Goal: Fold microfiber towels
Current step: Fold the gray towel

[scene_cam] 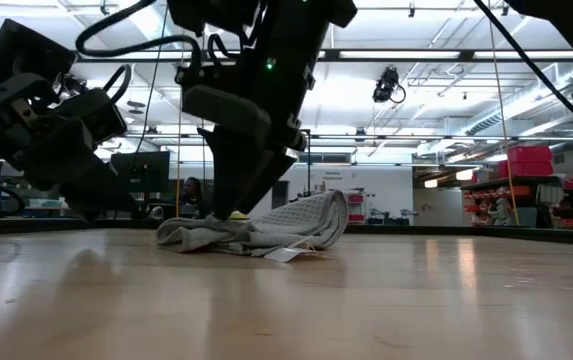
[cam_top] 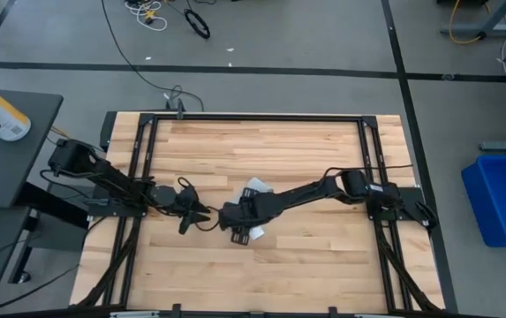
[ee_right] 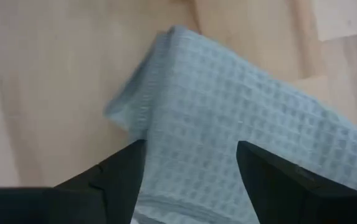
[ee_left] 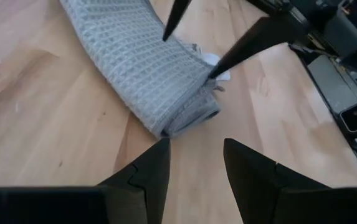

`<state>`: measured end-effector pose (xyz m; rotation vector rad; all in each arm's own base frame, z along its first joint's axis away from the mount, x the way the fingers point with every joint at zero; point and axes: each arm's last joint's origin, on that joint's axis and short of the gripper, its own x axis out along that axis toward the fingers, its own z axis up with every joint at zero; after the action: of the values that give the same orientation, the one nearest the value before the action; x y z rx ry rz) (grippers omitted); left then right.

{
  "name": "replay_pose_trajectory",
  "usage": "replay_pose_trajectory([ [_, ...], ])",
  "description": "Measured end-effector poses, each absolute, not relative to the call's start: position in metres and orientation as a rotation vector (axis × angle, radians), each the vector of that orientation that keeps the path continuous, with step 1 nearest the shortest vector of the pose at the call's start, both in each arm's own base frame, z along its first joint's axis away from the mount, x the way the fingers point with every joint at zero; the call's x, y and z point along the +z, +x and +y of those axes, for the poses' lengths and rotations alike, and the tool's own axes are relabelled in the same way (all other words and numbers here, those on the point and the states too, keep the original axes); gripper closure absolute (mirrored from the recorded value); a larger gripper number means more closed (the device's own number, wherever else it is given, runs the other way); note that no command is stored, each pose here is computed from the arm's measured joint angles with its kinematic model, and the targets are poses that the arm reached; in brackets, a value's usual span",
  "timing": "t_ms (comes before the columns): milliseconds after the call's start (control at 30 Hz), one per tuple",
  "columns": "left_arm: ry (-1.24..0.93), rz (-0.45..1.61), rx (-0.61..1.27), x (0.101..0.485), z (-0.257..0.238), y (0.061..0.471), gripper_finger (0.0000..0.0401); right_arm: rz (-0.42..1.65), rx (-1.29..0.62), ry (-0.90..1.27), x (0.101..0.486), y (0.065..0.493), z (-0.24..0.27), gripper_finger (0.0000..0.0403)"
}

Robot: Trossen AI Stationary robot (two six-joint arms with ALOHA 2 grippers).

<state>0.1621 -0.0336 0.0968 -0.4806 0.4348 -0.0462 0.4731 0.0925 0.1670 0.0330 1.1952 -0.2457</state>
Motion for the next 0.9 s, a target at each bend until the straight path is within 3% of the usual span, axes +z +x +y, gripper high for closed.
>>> replay_pose_trajectory([
  [333,-0.463,0.423,-0.030,0.097,-0.032,0.163,0.0244,1.134,-0.169,0.040,0.159,0.477,0.119,0.0135],
  [900,-0.471,0.365,-0.046,0.103,-0.032,0.165,0.0244,1.127,-0.183,-0.027,0.138,0.484,0.116,0.0141],
])
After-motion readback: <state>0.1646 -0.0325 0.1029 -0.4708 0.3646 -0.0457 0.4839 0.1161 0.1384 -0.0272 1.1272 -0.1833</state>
